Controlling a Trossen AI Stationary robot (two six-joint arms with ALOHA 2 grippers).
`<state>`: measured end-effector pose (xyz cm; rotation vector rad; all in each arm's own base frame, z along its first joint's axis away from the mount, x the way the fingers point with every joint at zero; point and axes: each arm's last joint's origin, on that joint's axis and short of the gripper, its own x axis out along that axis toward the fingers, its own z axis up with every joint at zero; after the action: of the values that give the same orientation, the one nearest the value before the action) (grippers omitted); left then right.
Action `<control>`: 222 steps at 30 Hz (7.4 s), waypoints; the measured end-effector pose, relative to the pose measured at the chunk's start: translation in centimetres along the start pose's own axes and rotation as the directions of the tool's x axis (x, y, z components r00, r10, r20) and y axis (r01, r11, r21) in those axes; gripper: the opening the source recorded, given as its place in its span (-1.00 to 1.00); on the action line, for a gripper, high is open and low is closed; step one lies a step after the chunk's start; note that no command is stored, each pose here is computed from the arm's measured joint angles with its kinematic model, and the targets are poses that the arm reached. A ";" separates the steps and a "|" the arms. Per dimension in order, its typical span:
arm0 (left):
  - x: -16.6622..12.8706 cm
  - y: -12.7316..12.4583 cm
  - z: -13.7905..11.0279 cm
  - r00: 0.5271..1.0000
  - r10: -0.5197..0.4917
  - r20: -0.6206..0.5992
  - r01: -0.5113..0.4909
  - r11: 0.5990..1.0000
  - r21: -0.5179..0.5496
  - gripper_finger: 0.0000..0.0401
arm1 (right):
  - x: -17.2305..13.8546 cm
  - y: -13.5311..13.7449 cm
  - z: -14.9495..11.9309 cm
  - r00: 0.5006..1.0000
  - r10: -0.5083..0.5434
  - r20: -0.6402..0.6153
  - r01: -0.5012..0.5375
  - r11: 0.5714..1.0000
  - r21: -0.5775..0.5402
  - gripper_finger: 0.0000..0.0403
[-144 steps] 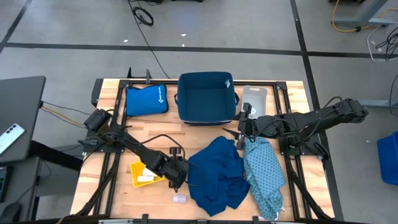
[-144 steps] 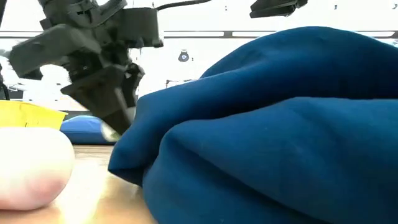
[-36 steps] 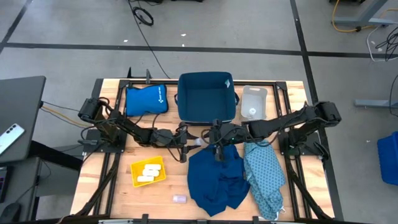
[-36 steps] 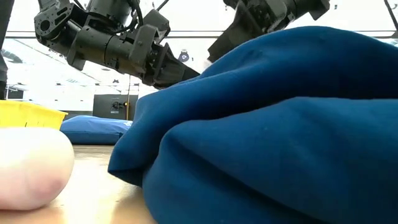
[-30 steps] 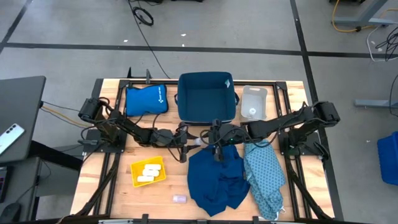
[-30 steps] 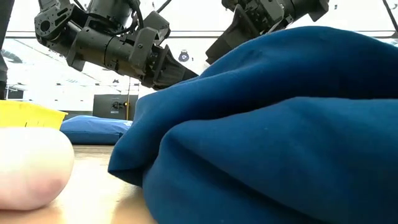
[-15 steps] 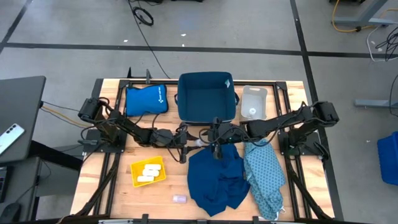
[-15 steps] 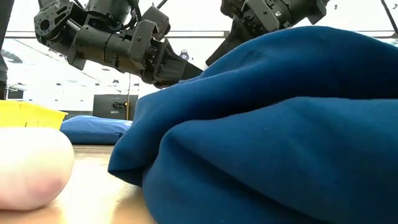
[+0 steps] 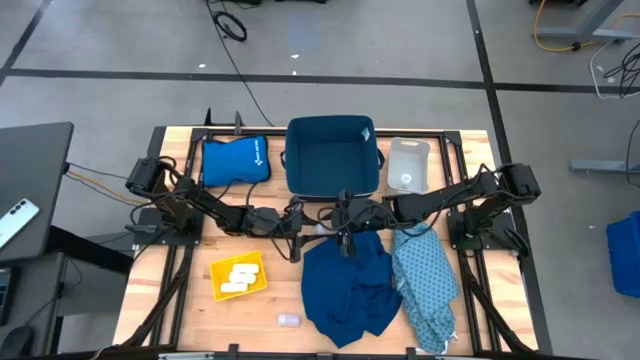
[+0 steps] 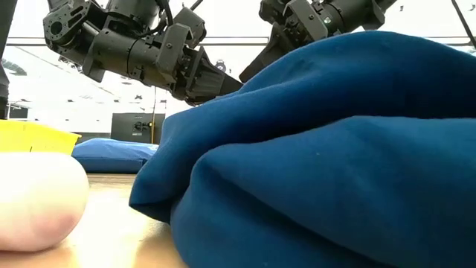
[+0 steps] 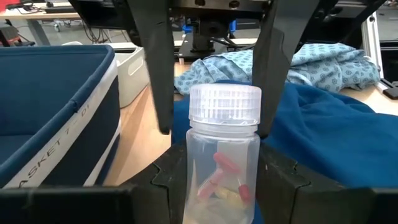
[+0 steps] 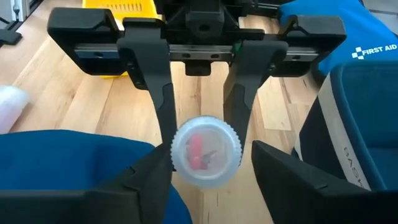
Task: Pick & Place Medicine items
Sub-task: Put the top transparent pill bottle into the white bin, then put the transparent pill bottle into the white bin
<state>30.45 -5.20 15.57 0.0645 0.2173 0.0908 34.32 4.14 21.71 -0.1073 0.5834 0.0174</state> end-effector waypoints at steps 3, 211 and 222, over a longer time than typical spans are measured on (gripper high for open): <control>0.0 0.0 0.0 1.000 0.001 -0.005 -0.001 1.000 0.001 -0.27 | 0.0 0.0 0.1 1.000 0.001 0.007 -0.001 1.000 0.000 -0.07; -8.8 -15.7 0.6 0.754 -0.455 -0.474 0.427 0.888 -0.172 0.69 | -15.5 -4.8 -1.5 0.915 -0.348 -0.204 0.389 0.896 0.214 -0.10; -6.0 -17.9 -1.8 0.688 -0.461 -0.560 0.442 0.879 -0.179 0.67 | -15.5 -3.6 -1.4 0.918 -0.351 -0.183 0.385 0.901 0.201 -0.10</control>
<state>25.68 -23.45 13.78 -0.0536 0.8584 -0.3961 20.77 0.68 29.45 0.0116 0.6970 -0.4326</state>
